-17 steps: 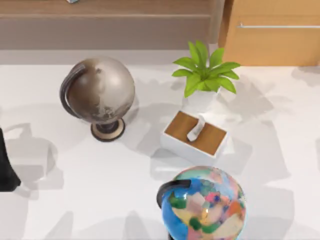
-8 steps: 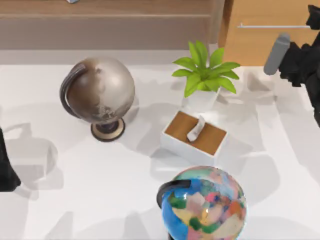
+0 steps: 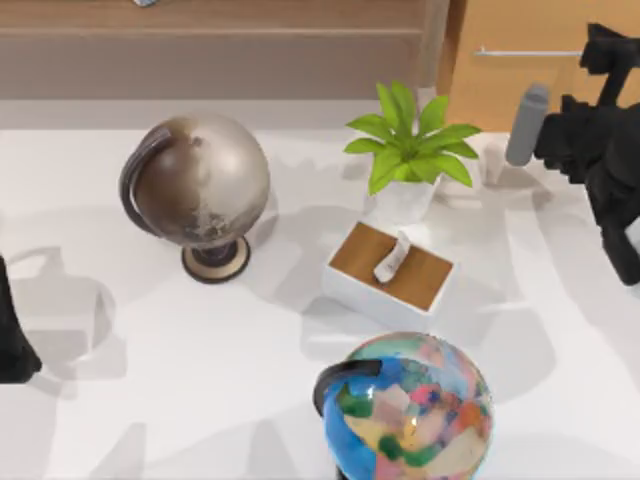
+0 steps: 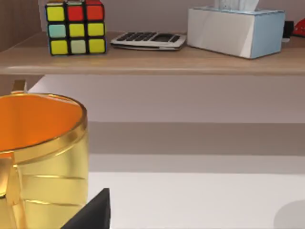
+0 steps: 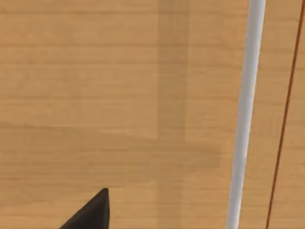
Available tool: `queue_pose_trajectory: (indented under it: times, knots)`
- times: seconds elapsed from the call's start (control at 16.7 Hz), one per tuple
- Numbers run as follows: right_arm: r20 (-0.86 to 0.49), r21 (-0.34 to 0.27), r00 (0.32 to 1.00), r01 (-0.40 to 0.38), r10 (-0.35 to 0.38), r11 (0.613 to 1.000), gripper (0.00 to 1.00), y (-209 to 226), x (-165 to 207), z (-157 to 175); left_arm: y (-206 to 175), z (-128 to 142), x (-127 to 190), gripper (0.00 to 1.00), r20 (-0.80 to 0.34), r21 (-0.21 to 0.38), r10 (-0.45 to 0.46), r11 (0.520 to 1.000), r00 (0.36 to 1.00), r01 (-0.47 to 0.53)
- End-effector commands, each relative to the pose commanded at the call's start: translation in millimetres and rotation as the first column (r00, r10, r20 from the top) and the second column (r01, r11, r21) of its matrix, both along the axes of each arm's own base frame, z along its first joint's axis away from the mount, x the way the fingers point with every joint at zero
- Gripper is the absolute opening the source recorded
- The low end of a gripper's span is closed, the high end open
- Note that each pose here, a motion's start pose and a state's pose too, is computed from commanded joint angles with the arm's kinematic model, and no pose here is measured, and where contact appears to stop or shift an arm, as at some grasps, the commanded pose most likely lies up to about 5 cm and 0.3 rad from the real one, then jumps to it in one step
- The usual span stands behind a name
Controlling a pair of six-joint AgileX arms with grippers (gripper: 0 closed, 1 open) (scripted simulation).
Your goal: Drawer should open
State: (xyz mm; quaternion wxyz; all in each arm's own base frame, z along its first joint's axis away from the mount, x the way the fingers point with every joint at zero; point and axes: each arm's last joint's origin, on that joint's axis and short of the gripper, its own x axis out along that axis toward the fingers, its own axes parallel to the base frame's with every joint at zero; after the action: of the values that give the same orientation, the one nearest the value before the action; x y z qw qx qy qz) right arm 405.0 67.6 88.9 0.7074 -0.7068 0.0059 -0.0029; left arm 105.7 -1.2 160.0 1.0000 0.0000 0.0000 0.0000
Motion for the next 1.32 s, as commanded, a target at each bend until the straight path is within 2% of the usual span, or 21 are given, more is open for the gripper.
queue_pose_trajectory:
  times: [0.42,0.66,1.32]
  knots:
    - [0.004,-0.001,1.000,-0.002,0.002,1.000,1.00,1.1,24.6,0.2,0.0,0.0,0.0,1.00,0.000,0.000,0.000,1.000,1.000,0.000]
    - [0.004,-0.001,1.000,-0.002,0.003,1.000,1.00,1.7,25.7,0.2,0.0,0.0,0.0,1.00,0.000,0.000,0.000,1.000,1.000,0.000]
    - [0.004,-0.001,1.000,-0.002,0.003,1.000,0.17,1.7,25.7,0.2,0.0,0.0,0.0,1.00,0.000,0.000,0.000,1.000,1.000,0.000]
